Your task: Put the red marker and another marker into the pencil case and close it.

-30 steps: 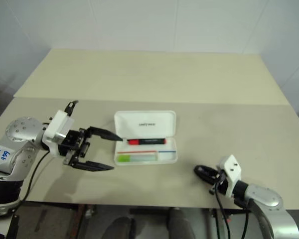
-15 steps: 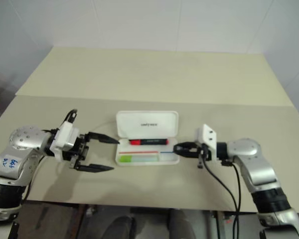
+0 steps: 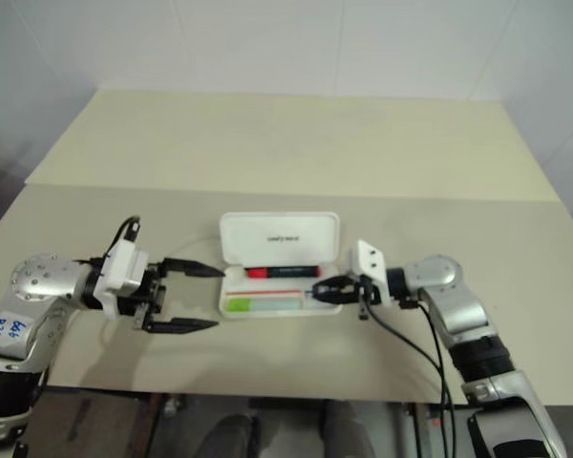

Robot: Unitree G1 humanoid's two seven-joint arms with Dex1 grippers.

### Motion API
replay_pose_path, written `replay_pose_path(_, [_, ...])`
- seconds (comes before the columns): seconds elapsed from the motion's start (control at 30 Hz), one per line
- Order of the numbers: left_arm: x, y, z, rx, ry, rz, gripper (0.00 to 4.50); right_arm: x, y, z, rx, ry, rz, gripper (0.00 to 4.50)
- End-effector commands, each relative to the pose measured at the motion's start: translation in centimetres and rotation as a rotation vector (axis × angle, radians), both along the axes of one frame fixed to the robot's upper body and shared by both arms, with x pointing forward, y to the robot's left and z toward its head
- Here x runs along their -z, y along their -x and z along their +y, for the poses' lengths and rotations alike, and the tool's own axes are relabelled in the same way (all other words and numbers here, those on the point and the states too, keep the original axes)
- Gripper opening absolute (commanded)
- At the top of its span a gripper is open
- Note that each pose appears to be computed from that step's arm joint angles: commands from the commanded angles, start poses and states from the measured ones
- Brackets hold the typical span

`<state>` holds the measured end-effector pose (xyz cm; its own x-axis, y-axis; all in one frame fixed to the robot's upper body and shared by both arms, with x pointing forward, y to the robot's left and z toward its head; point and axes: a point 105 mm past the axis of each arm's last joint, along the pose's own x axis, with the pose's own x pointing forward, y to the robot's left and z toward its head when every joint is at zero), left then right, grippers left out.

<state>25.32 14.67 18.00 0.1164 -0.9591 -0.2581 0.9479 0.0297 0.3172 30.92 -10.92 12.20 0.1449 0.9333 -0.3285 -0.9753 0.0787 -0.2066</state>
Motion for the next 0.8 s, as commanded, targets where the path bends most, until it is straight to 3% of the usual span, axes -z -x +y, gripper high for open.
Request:
replay_pose_path(0.03, [-0.9, 0.3, 0.1, -0.004, 0.009, -0.036, 3.77, -0.7, -0.1, 0.3, -0.022, 0.000, -0.026, 0.40])
replay_pose_path(0.2, [-1.0, 0.2, 0.0, -0.007, 0.013, -0.042, 3.77, -0.8, -0.2, 0.4, -0.025, 0.002, -0.025, 0.40])
replay_pose_path(0.57, [-1.2, -0.2, -0.1, -0.019, 0.016, -0.057, 3.77, -1.7, -0.8, 1.0, -0.043, -0.001, -0.074, 4.30])
replay_pose_path(0.8, [-1.3, -0.3, -0.3, -0.024, 0.037, -0.063, 3.77, -4.3, -0.2, 0.7, -0.046, -0.067, -0.129, 4.44])
